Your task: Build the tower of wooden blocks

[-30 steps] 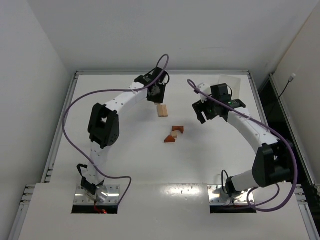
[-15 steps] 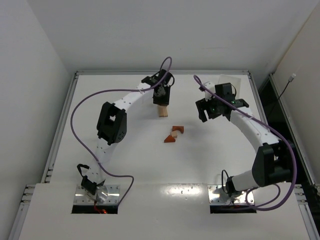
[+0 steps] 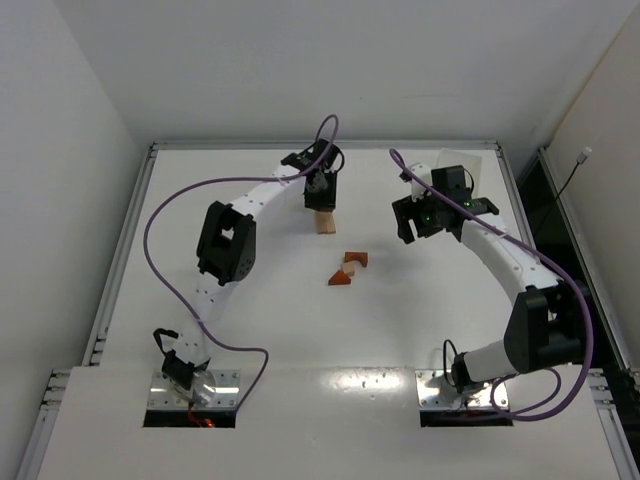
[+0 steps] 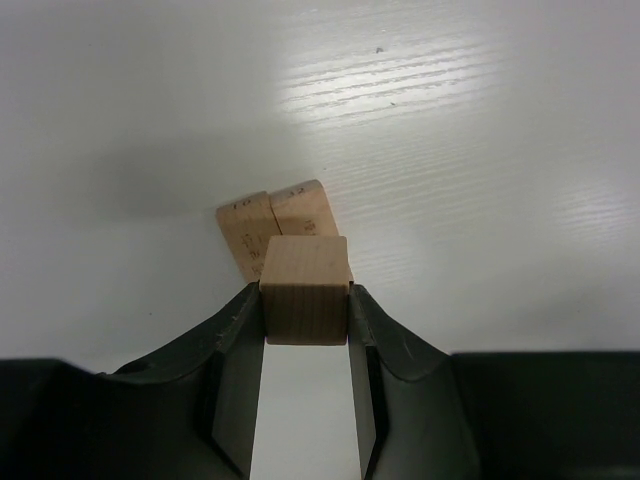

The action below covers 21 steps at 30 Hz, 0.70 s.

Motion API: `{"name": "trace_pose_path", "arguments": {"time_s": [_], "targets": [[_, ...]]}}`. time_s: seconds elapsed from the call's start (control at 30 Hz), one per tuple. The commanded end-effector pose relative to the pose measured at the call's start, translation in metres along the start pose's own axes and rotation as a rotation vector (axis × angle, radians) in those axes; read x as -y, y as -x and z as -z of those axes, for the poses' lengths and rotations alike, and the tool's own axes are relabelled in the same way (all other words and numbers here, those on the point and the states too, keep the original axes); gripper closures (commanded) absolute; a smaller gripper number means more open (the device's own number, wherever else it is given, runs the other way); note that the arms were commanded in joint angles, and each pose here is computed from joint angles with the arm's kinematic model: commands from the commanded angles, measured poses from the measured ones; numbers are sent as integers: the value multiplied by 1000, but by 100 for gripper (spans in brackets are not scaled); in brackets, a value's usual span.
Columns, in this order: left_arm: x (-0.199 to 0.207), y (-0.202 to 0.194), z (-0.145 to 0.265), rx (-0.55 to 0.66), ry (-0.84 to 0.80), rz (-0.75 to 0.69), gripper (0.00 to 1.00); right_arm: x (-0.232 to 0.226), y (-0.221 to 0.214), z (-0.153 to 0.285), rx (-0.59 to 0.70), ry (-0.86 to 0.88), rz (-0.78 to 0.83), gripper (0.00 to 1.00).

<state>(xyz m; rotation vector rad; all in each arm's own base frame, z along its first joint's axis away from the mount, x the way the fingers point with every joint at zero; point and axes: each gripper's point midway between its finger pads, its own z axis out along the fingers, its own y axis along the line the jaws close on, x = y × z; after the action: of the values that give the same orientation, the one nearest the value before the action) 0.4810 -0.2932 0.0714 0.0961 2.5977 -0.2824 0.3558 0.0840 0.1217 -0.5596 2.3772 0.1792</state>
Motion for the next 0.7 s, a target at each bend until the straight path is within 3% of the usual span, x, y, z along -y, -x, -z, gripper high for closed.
{"name": "trace_pose_path", "arguments": {"time_s": [0.0,0.2,0.67], "targets": [[-2,25,4,58,-22,40,100,3,30,6,93,-3,-3,31],[-20,30,-3,58,-1,57,100,2,28,4,84,-1,-14,31],[-19,28,-5,45,-9,51,100,4,32,2,93,-3,-12,31]]}}
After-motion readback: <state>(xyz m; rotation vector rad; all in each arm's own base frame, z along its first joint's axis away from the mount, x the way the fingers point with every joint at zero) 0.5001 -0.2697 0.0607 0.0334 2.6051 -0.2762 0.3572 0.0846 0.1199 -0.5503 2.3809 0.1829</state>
